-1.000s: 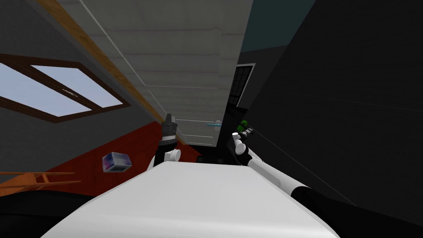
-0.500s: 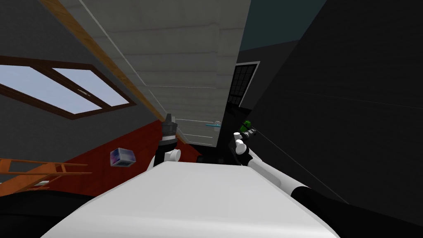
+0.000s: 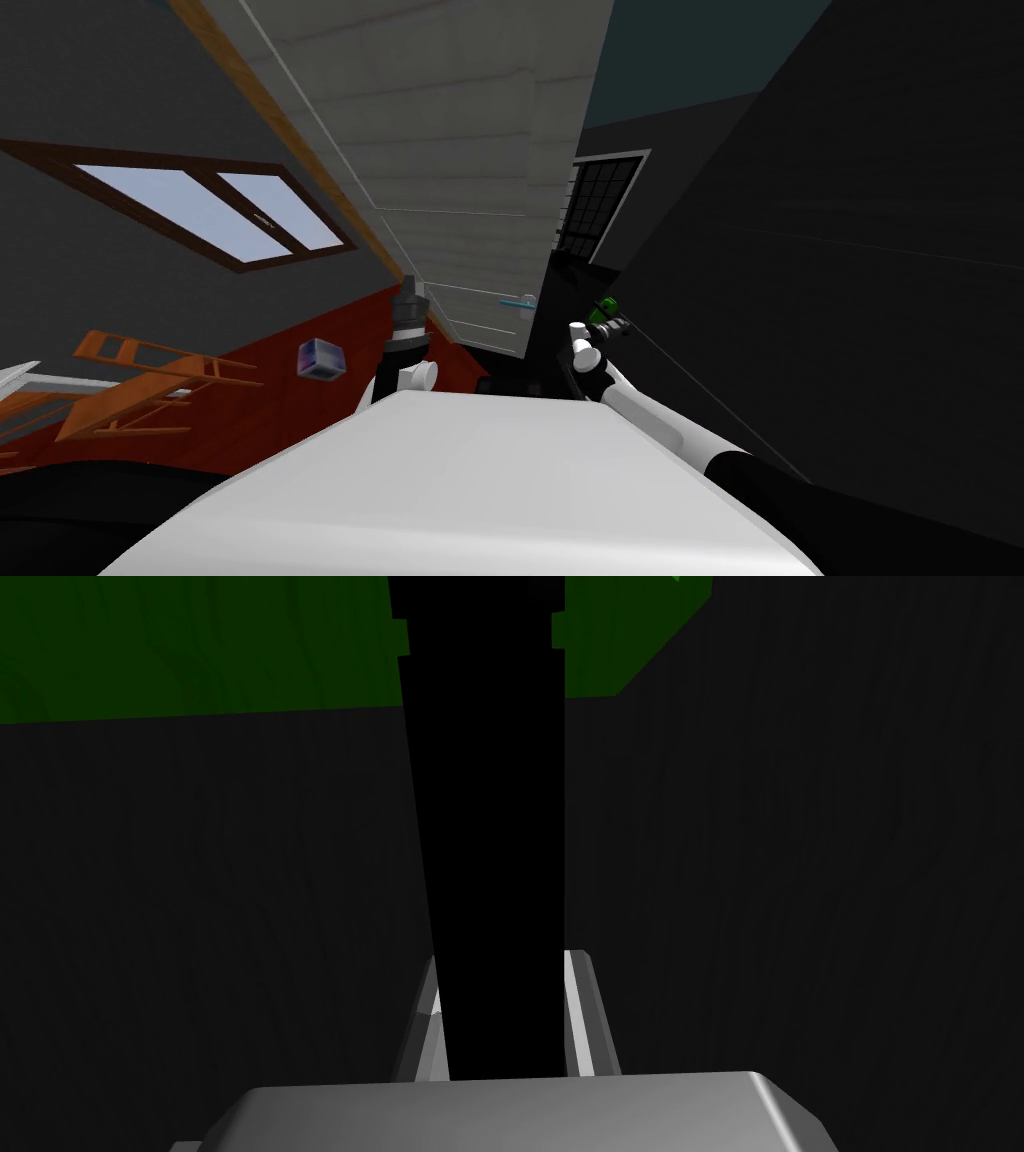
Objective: Push the door open
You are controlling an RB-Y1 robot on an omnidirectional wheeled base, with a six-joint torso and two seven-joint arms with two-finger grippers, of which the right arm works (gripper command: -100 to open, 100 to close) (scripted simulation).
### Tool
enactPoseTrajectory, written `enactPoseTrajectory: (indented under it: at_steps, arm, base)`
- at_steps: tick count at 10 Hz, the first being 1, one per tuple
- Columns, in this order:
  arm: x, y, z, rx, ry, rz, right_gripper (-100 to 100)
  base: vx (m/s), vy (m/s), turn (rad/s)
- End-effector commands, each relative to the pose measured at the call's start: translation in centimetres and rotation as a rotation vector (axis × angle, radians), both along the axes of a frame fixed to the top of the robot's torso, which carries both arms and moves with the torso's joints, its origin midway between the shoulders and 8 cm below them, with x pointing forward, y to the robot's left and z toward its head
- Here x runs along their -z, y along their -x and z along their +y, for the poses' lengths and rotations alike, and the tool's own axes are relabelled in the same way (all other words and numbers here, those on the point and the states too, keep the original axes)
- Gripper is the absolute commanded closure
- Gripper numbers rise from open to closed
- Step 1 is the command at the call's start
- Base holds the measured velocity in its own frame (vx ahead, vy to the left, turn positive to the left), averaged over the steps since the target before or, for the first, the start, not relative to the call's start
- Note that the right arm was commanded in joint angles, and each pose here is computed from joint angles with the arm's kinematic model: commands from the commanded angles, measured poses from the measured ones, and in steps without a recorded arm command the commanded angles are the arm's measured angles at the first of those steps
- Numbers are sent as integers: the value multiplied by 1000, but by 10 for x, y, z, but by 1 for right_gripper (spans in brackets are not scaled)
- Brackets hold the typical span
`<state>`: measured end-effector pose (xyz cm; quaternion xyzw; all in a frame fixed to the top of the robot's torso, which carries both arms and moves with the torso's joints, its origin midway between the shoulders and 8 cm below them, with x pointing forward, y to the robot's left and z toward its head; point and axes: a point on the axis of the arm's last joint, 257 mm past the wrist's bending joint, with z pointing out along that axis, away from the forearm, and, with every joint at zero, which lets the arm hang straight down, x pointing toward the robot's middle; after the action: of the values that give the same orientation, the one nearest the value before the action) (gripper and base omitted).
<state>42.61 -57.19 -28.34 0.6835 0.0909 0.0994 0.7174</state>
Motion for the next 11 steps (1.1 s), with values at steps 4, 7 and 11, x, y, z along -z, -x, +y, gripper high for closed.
enactPoseTrajectory:
  at_steps: [4,7,11]
  arm:
    - [-8,27,-21,108,11,-10,100]
    - [-6,43,-27,162,4,-7,100]
    - [0,74,-34,274,-18,1,100]
  base:
    - [8,-86,140]
    - [8,-57,127]
    - [-1,-57,184]
